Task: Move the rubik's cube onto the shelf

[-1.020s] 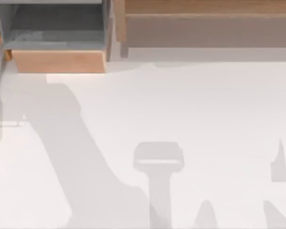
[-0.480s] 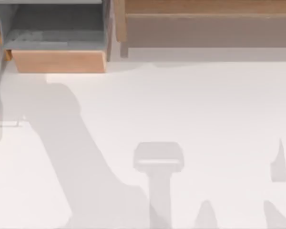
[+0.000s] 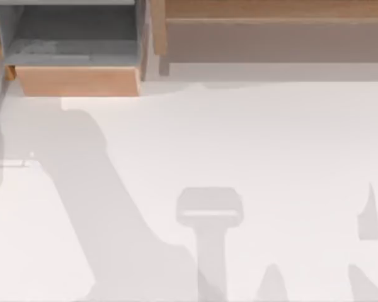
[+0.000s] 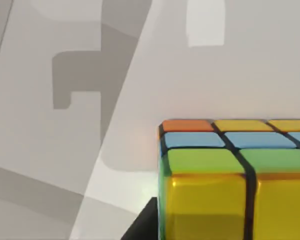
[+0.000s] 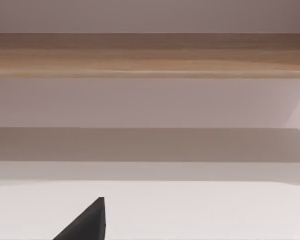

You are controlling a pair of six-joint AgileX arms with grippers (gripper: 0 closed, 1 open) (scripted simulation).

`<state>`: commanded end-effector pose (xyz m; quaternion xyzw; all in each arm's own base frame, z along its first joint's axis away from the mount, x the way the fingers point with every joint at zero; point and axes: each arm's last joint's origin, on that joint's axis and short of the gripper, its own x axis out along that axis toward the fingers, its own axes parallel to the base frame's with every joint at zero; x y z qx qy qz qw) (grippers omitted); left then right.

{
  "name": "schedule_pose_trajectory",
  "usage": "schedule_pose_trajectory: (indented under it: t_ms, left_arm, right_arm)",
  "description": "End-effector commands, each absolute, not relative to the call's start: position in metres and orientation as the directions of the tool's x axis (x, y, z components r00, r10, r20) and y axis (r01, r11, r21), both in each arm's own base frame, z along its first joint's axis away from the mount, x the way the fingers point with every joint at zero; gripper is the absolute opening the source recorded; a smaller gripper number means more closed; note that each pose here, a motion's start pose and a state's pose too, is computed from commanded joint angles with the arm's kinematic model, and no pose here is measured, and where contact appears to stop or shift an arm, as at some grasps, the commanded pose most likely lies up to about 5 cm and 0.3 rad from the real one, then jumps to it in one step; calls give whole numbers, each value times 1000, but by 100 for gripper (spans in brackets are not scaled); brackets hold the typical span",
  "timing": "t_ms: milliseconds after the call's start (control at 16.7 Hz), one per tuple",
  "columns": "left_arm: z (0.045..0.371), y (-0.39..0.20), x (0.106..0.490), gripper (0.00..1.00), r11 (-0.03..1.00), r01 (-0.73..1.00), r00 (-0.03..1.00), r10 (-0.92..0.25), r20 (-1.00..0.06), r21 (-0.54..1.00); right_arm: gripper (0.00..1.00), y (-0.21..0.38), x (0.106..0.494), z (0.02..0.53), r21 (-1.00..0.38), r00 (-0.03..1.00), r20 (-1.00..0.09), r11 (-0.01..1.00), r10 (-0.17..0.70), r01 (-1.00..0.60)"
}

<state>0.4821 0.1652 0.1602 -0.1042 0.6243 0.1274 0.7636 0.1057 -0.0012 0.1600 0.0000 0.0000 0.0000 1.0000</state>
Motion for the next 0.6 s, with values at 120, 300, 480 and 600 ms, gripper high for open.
schedule_pose_trajectory:
  t_ms: [120,300,480,600]
  left_arm:
    - [160,165,482,0,946,-325,188,64,-980,0]
    - [161,166,482,0,946,-324,189,65,-980,0]
    - [166,166,482,0,946,-325,187,65,-980,0]
    - [171,166,483,0,946,-325,188,65,-980,0]
  right_arm:
    - [100,-1,106,160,0,1000,0,1000,0,0]
    - [100,-1,106,160,0,1000,0,1000,0,0]
    - [100,-1,106,160,0,1000,0,1000,0,0]
    - [100,-1,106,160,0,1000,0,1000,0,0]
